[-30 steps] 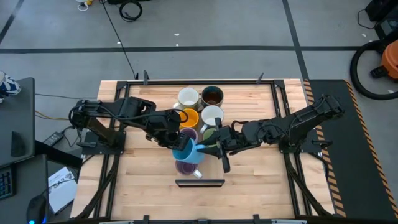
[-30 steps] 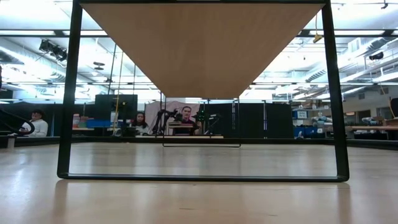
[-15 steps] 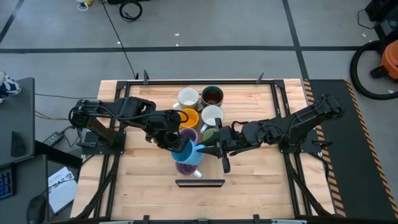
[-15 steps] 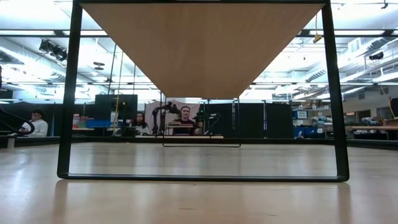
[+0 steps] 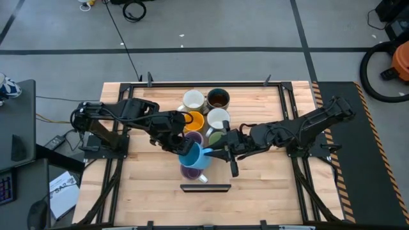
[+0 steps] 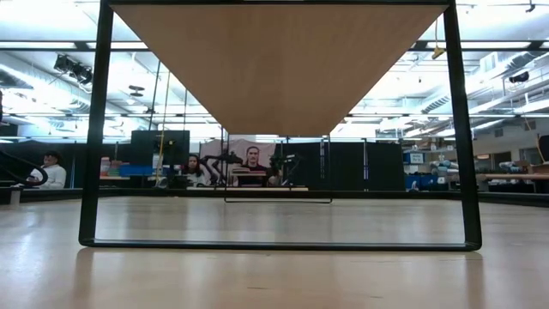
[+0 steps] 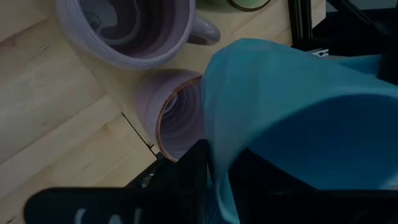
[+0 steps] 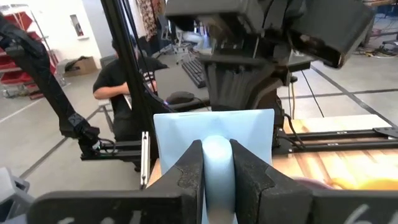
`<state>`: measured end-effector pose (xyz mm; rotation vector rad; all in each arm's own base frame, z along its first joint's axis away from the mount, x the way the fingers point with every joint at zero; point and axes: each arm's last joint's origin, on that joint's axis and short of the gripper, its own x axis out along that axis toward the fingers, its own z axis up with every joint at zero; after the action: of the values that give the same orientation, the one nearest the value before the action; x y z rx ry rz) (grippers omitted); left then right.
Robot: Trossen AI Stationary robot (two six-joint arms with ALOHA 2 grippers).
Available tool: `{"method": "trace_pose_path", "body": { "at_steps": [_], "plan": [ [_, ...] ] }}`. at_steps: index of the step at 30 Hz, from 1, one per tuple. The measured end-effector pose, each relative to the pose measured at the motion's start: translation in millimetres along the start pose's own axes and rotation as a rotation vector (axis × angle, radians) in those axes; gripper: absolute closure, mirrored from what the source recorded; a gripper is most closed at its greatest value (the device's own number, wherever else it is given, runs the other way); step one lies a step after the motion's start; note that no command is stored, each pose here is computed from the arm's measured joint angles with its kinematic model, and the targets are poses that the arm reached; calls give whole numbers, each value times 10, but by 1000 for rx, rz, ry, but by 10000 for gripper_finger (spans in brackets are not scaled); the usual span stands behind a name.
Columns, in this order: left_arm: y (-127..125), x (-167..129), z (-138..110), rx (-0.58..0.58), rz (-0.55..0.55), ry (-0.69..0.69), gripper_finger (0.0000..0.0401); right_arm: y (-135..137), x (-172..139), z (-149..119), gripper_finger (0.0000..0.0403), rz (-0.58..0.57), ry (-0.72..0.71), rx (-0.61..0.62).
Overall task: Place coffee mugs
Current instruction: Put the blue mug on the shelf
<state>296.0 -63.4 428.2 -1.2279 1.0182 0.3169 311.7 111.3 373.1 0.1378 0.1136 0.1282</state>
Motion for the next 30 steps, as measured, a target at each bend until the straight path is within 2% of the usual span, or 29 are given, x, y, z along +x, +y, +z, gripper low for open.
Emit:
{"method": "trace_pose_path", "body": {
  "at_steps": [10, 18, 22, 26, 30],
  "plan": [
    [34, -135, -28, 18, -18, -31, 333, -9, -37, -11, 345, -20, 32, 3],
    [116, -452, -93, 96, -72, -113, 333, -12, -170, 103, 345, -12, -4, 12],
    [180, -630, -149, 249, -85, -162, 333, 1, -298, 197, 345, 1, -32, 19],
    [239, -788, -238, 509, -72, -235, 333, 37, -487, 317, 345, 27, -70, 28],
    [296, -840, -350, 702, -10, -258, 333, 81, -722, 428, 345, 45, -101, 47]
  ]
}}
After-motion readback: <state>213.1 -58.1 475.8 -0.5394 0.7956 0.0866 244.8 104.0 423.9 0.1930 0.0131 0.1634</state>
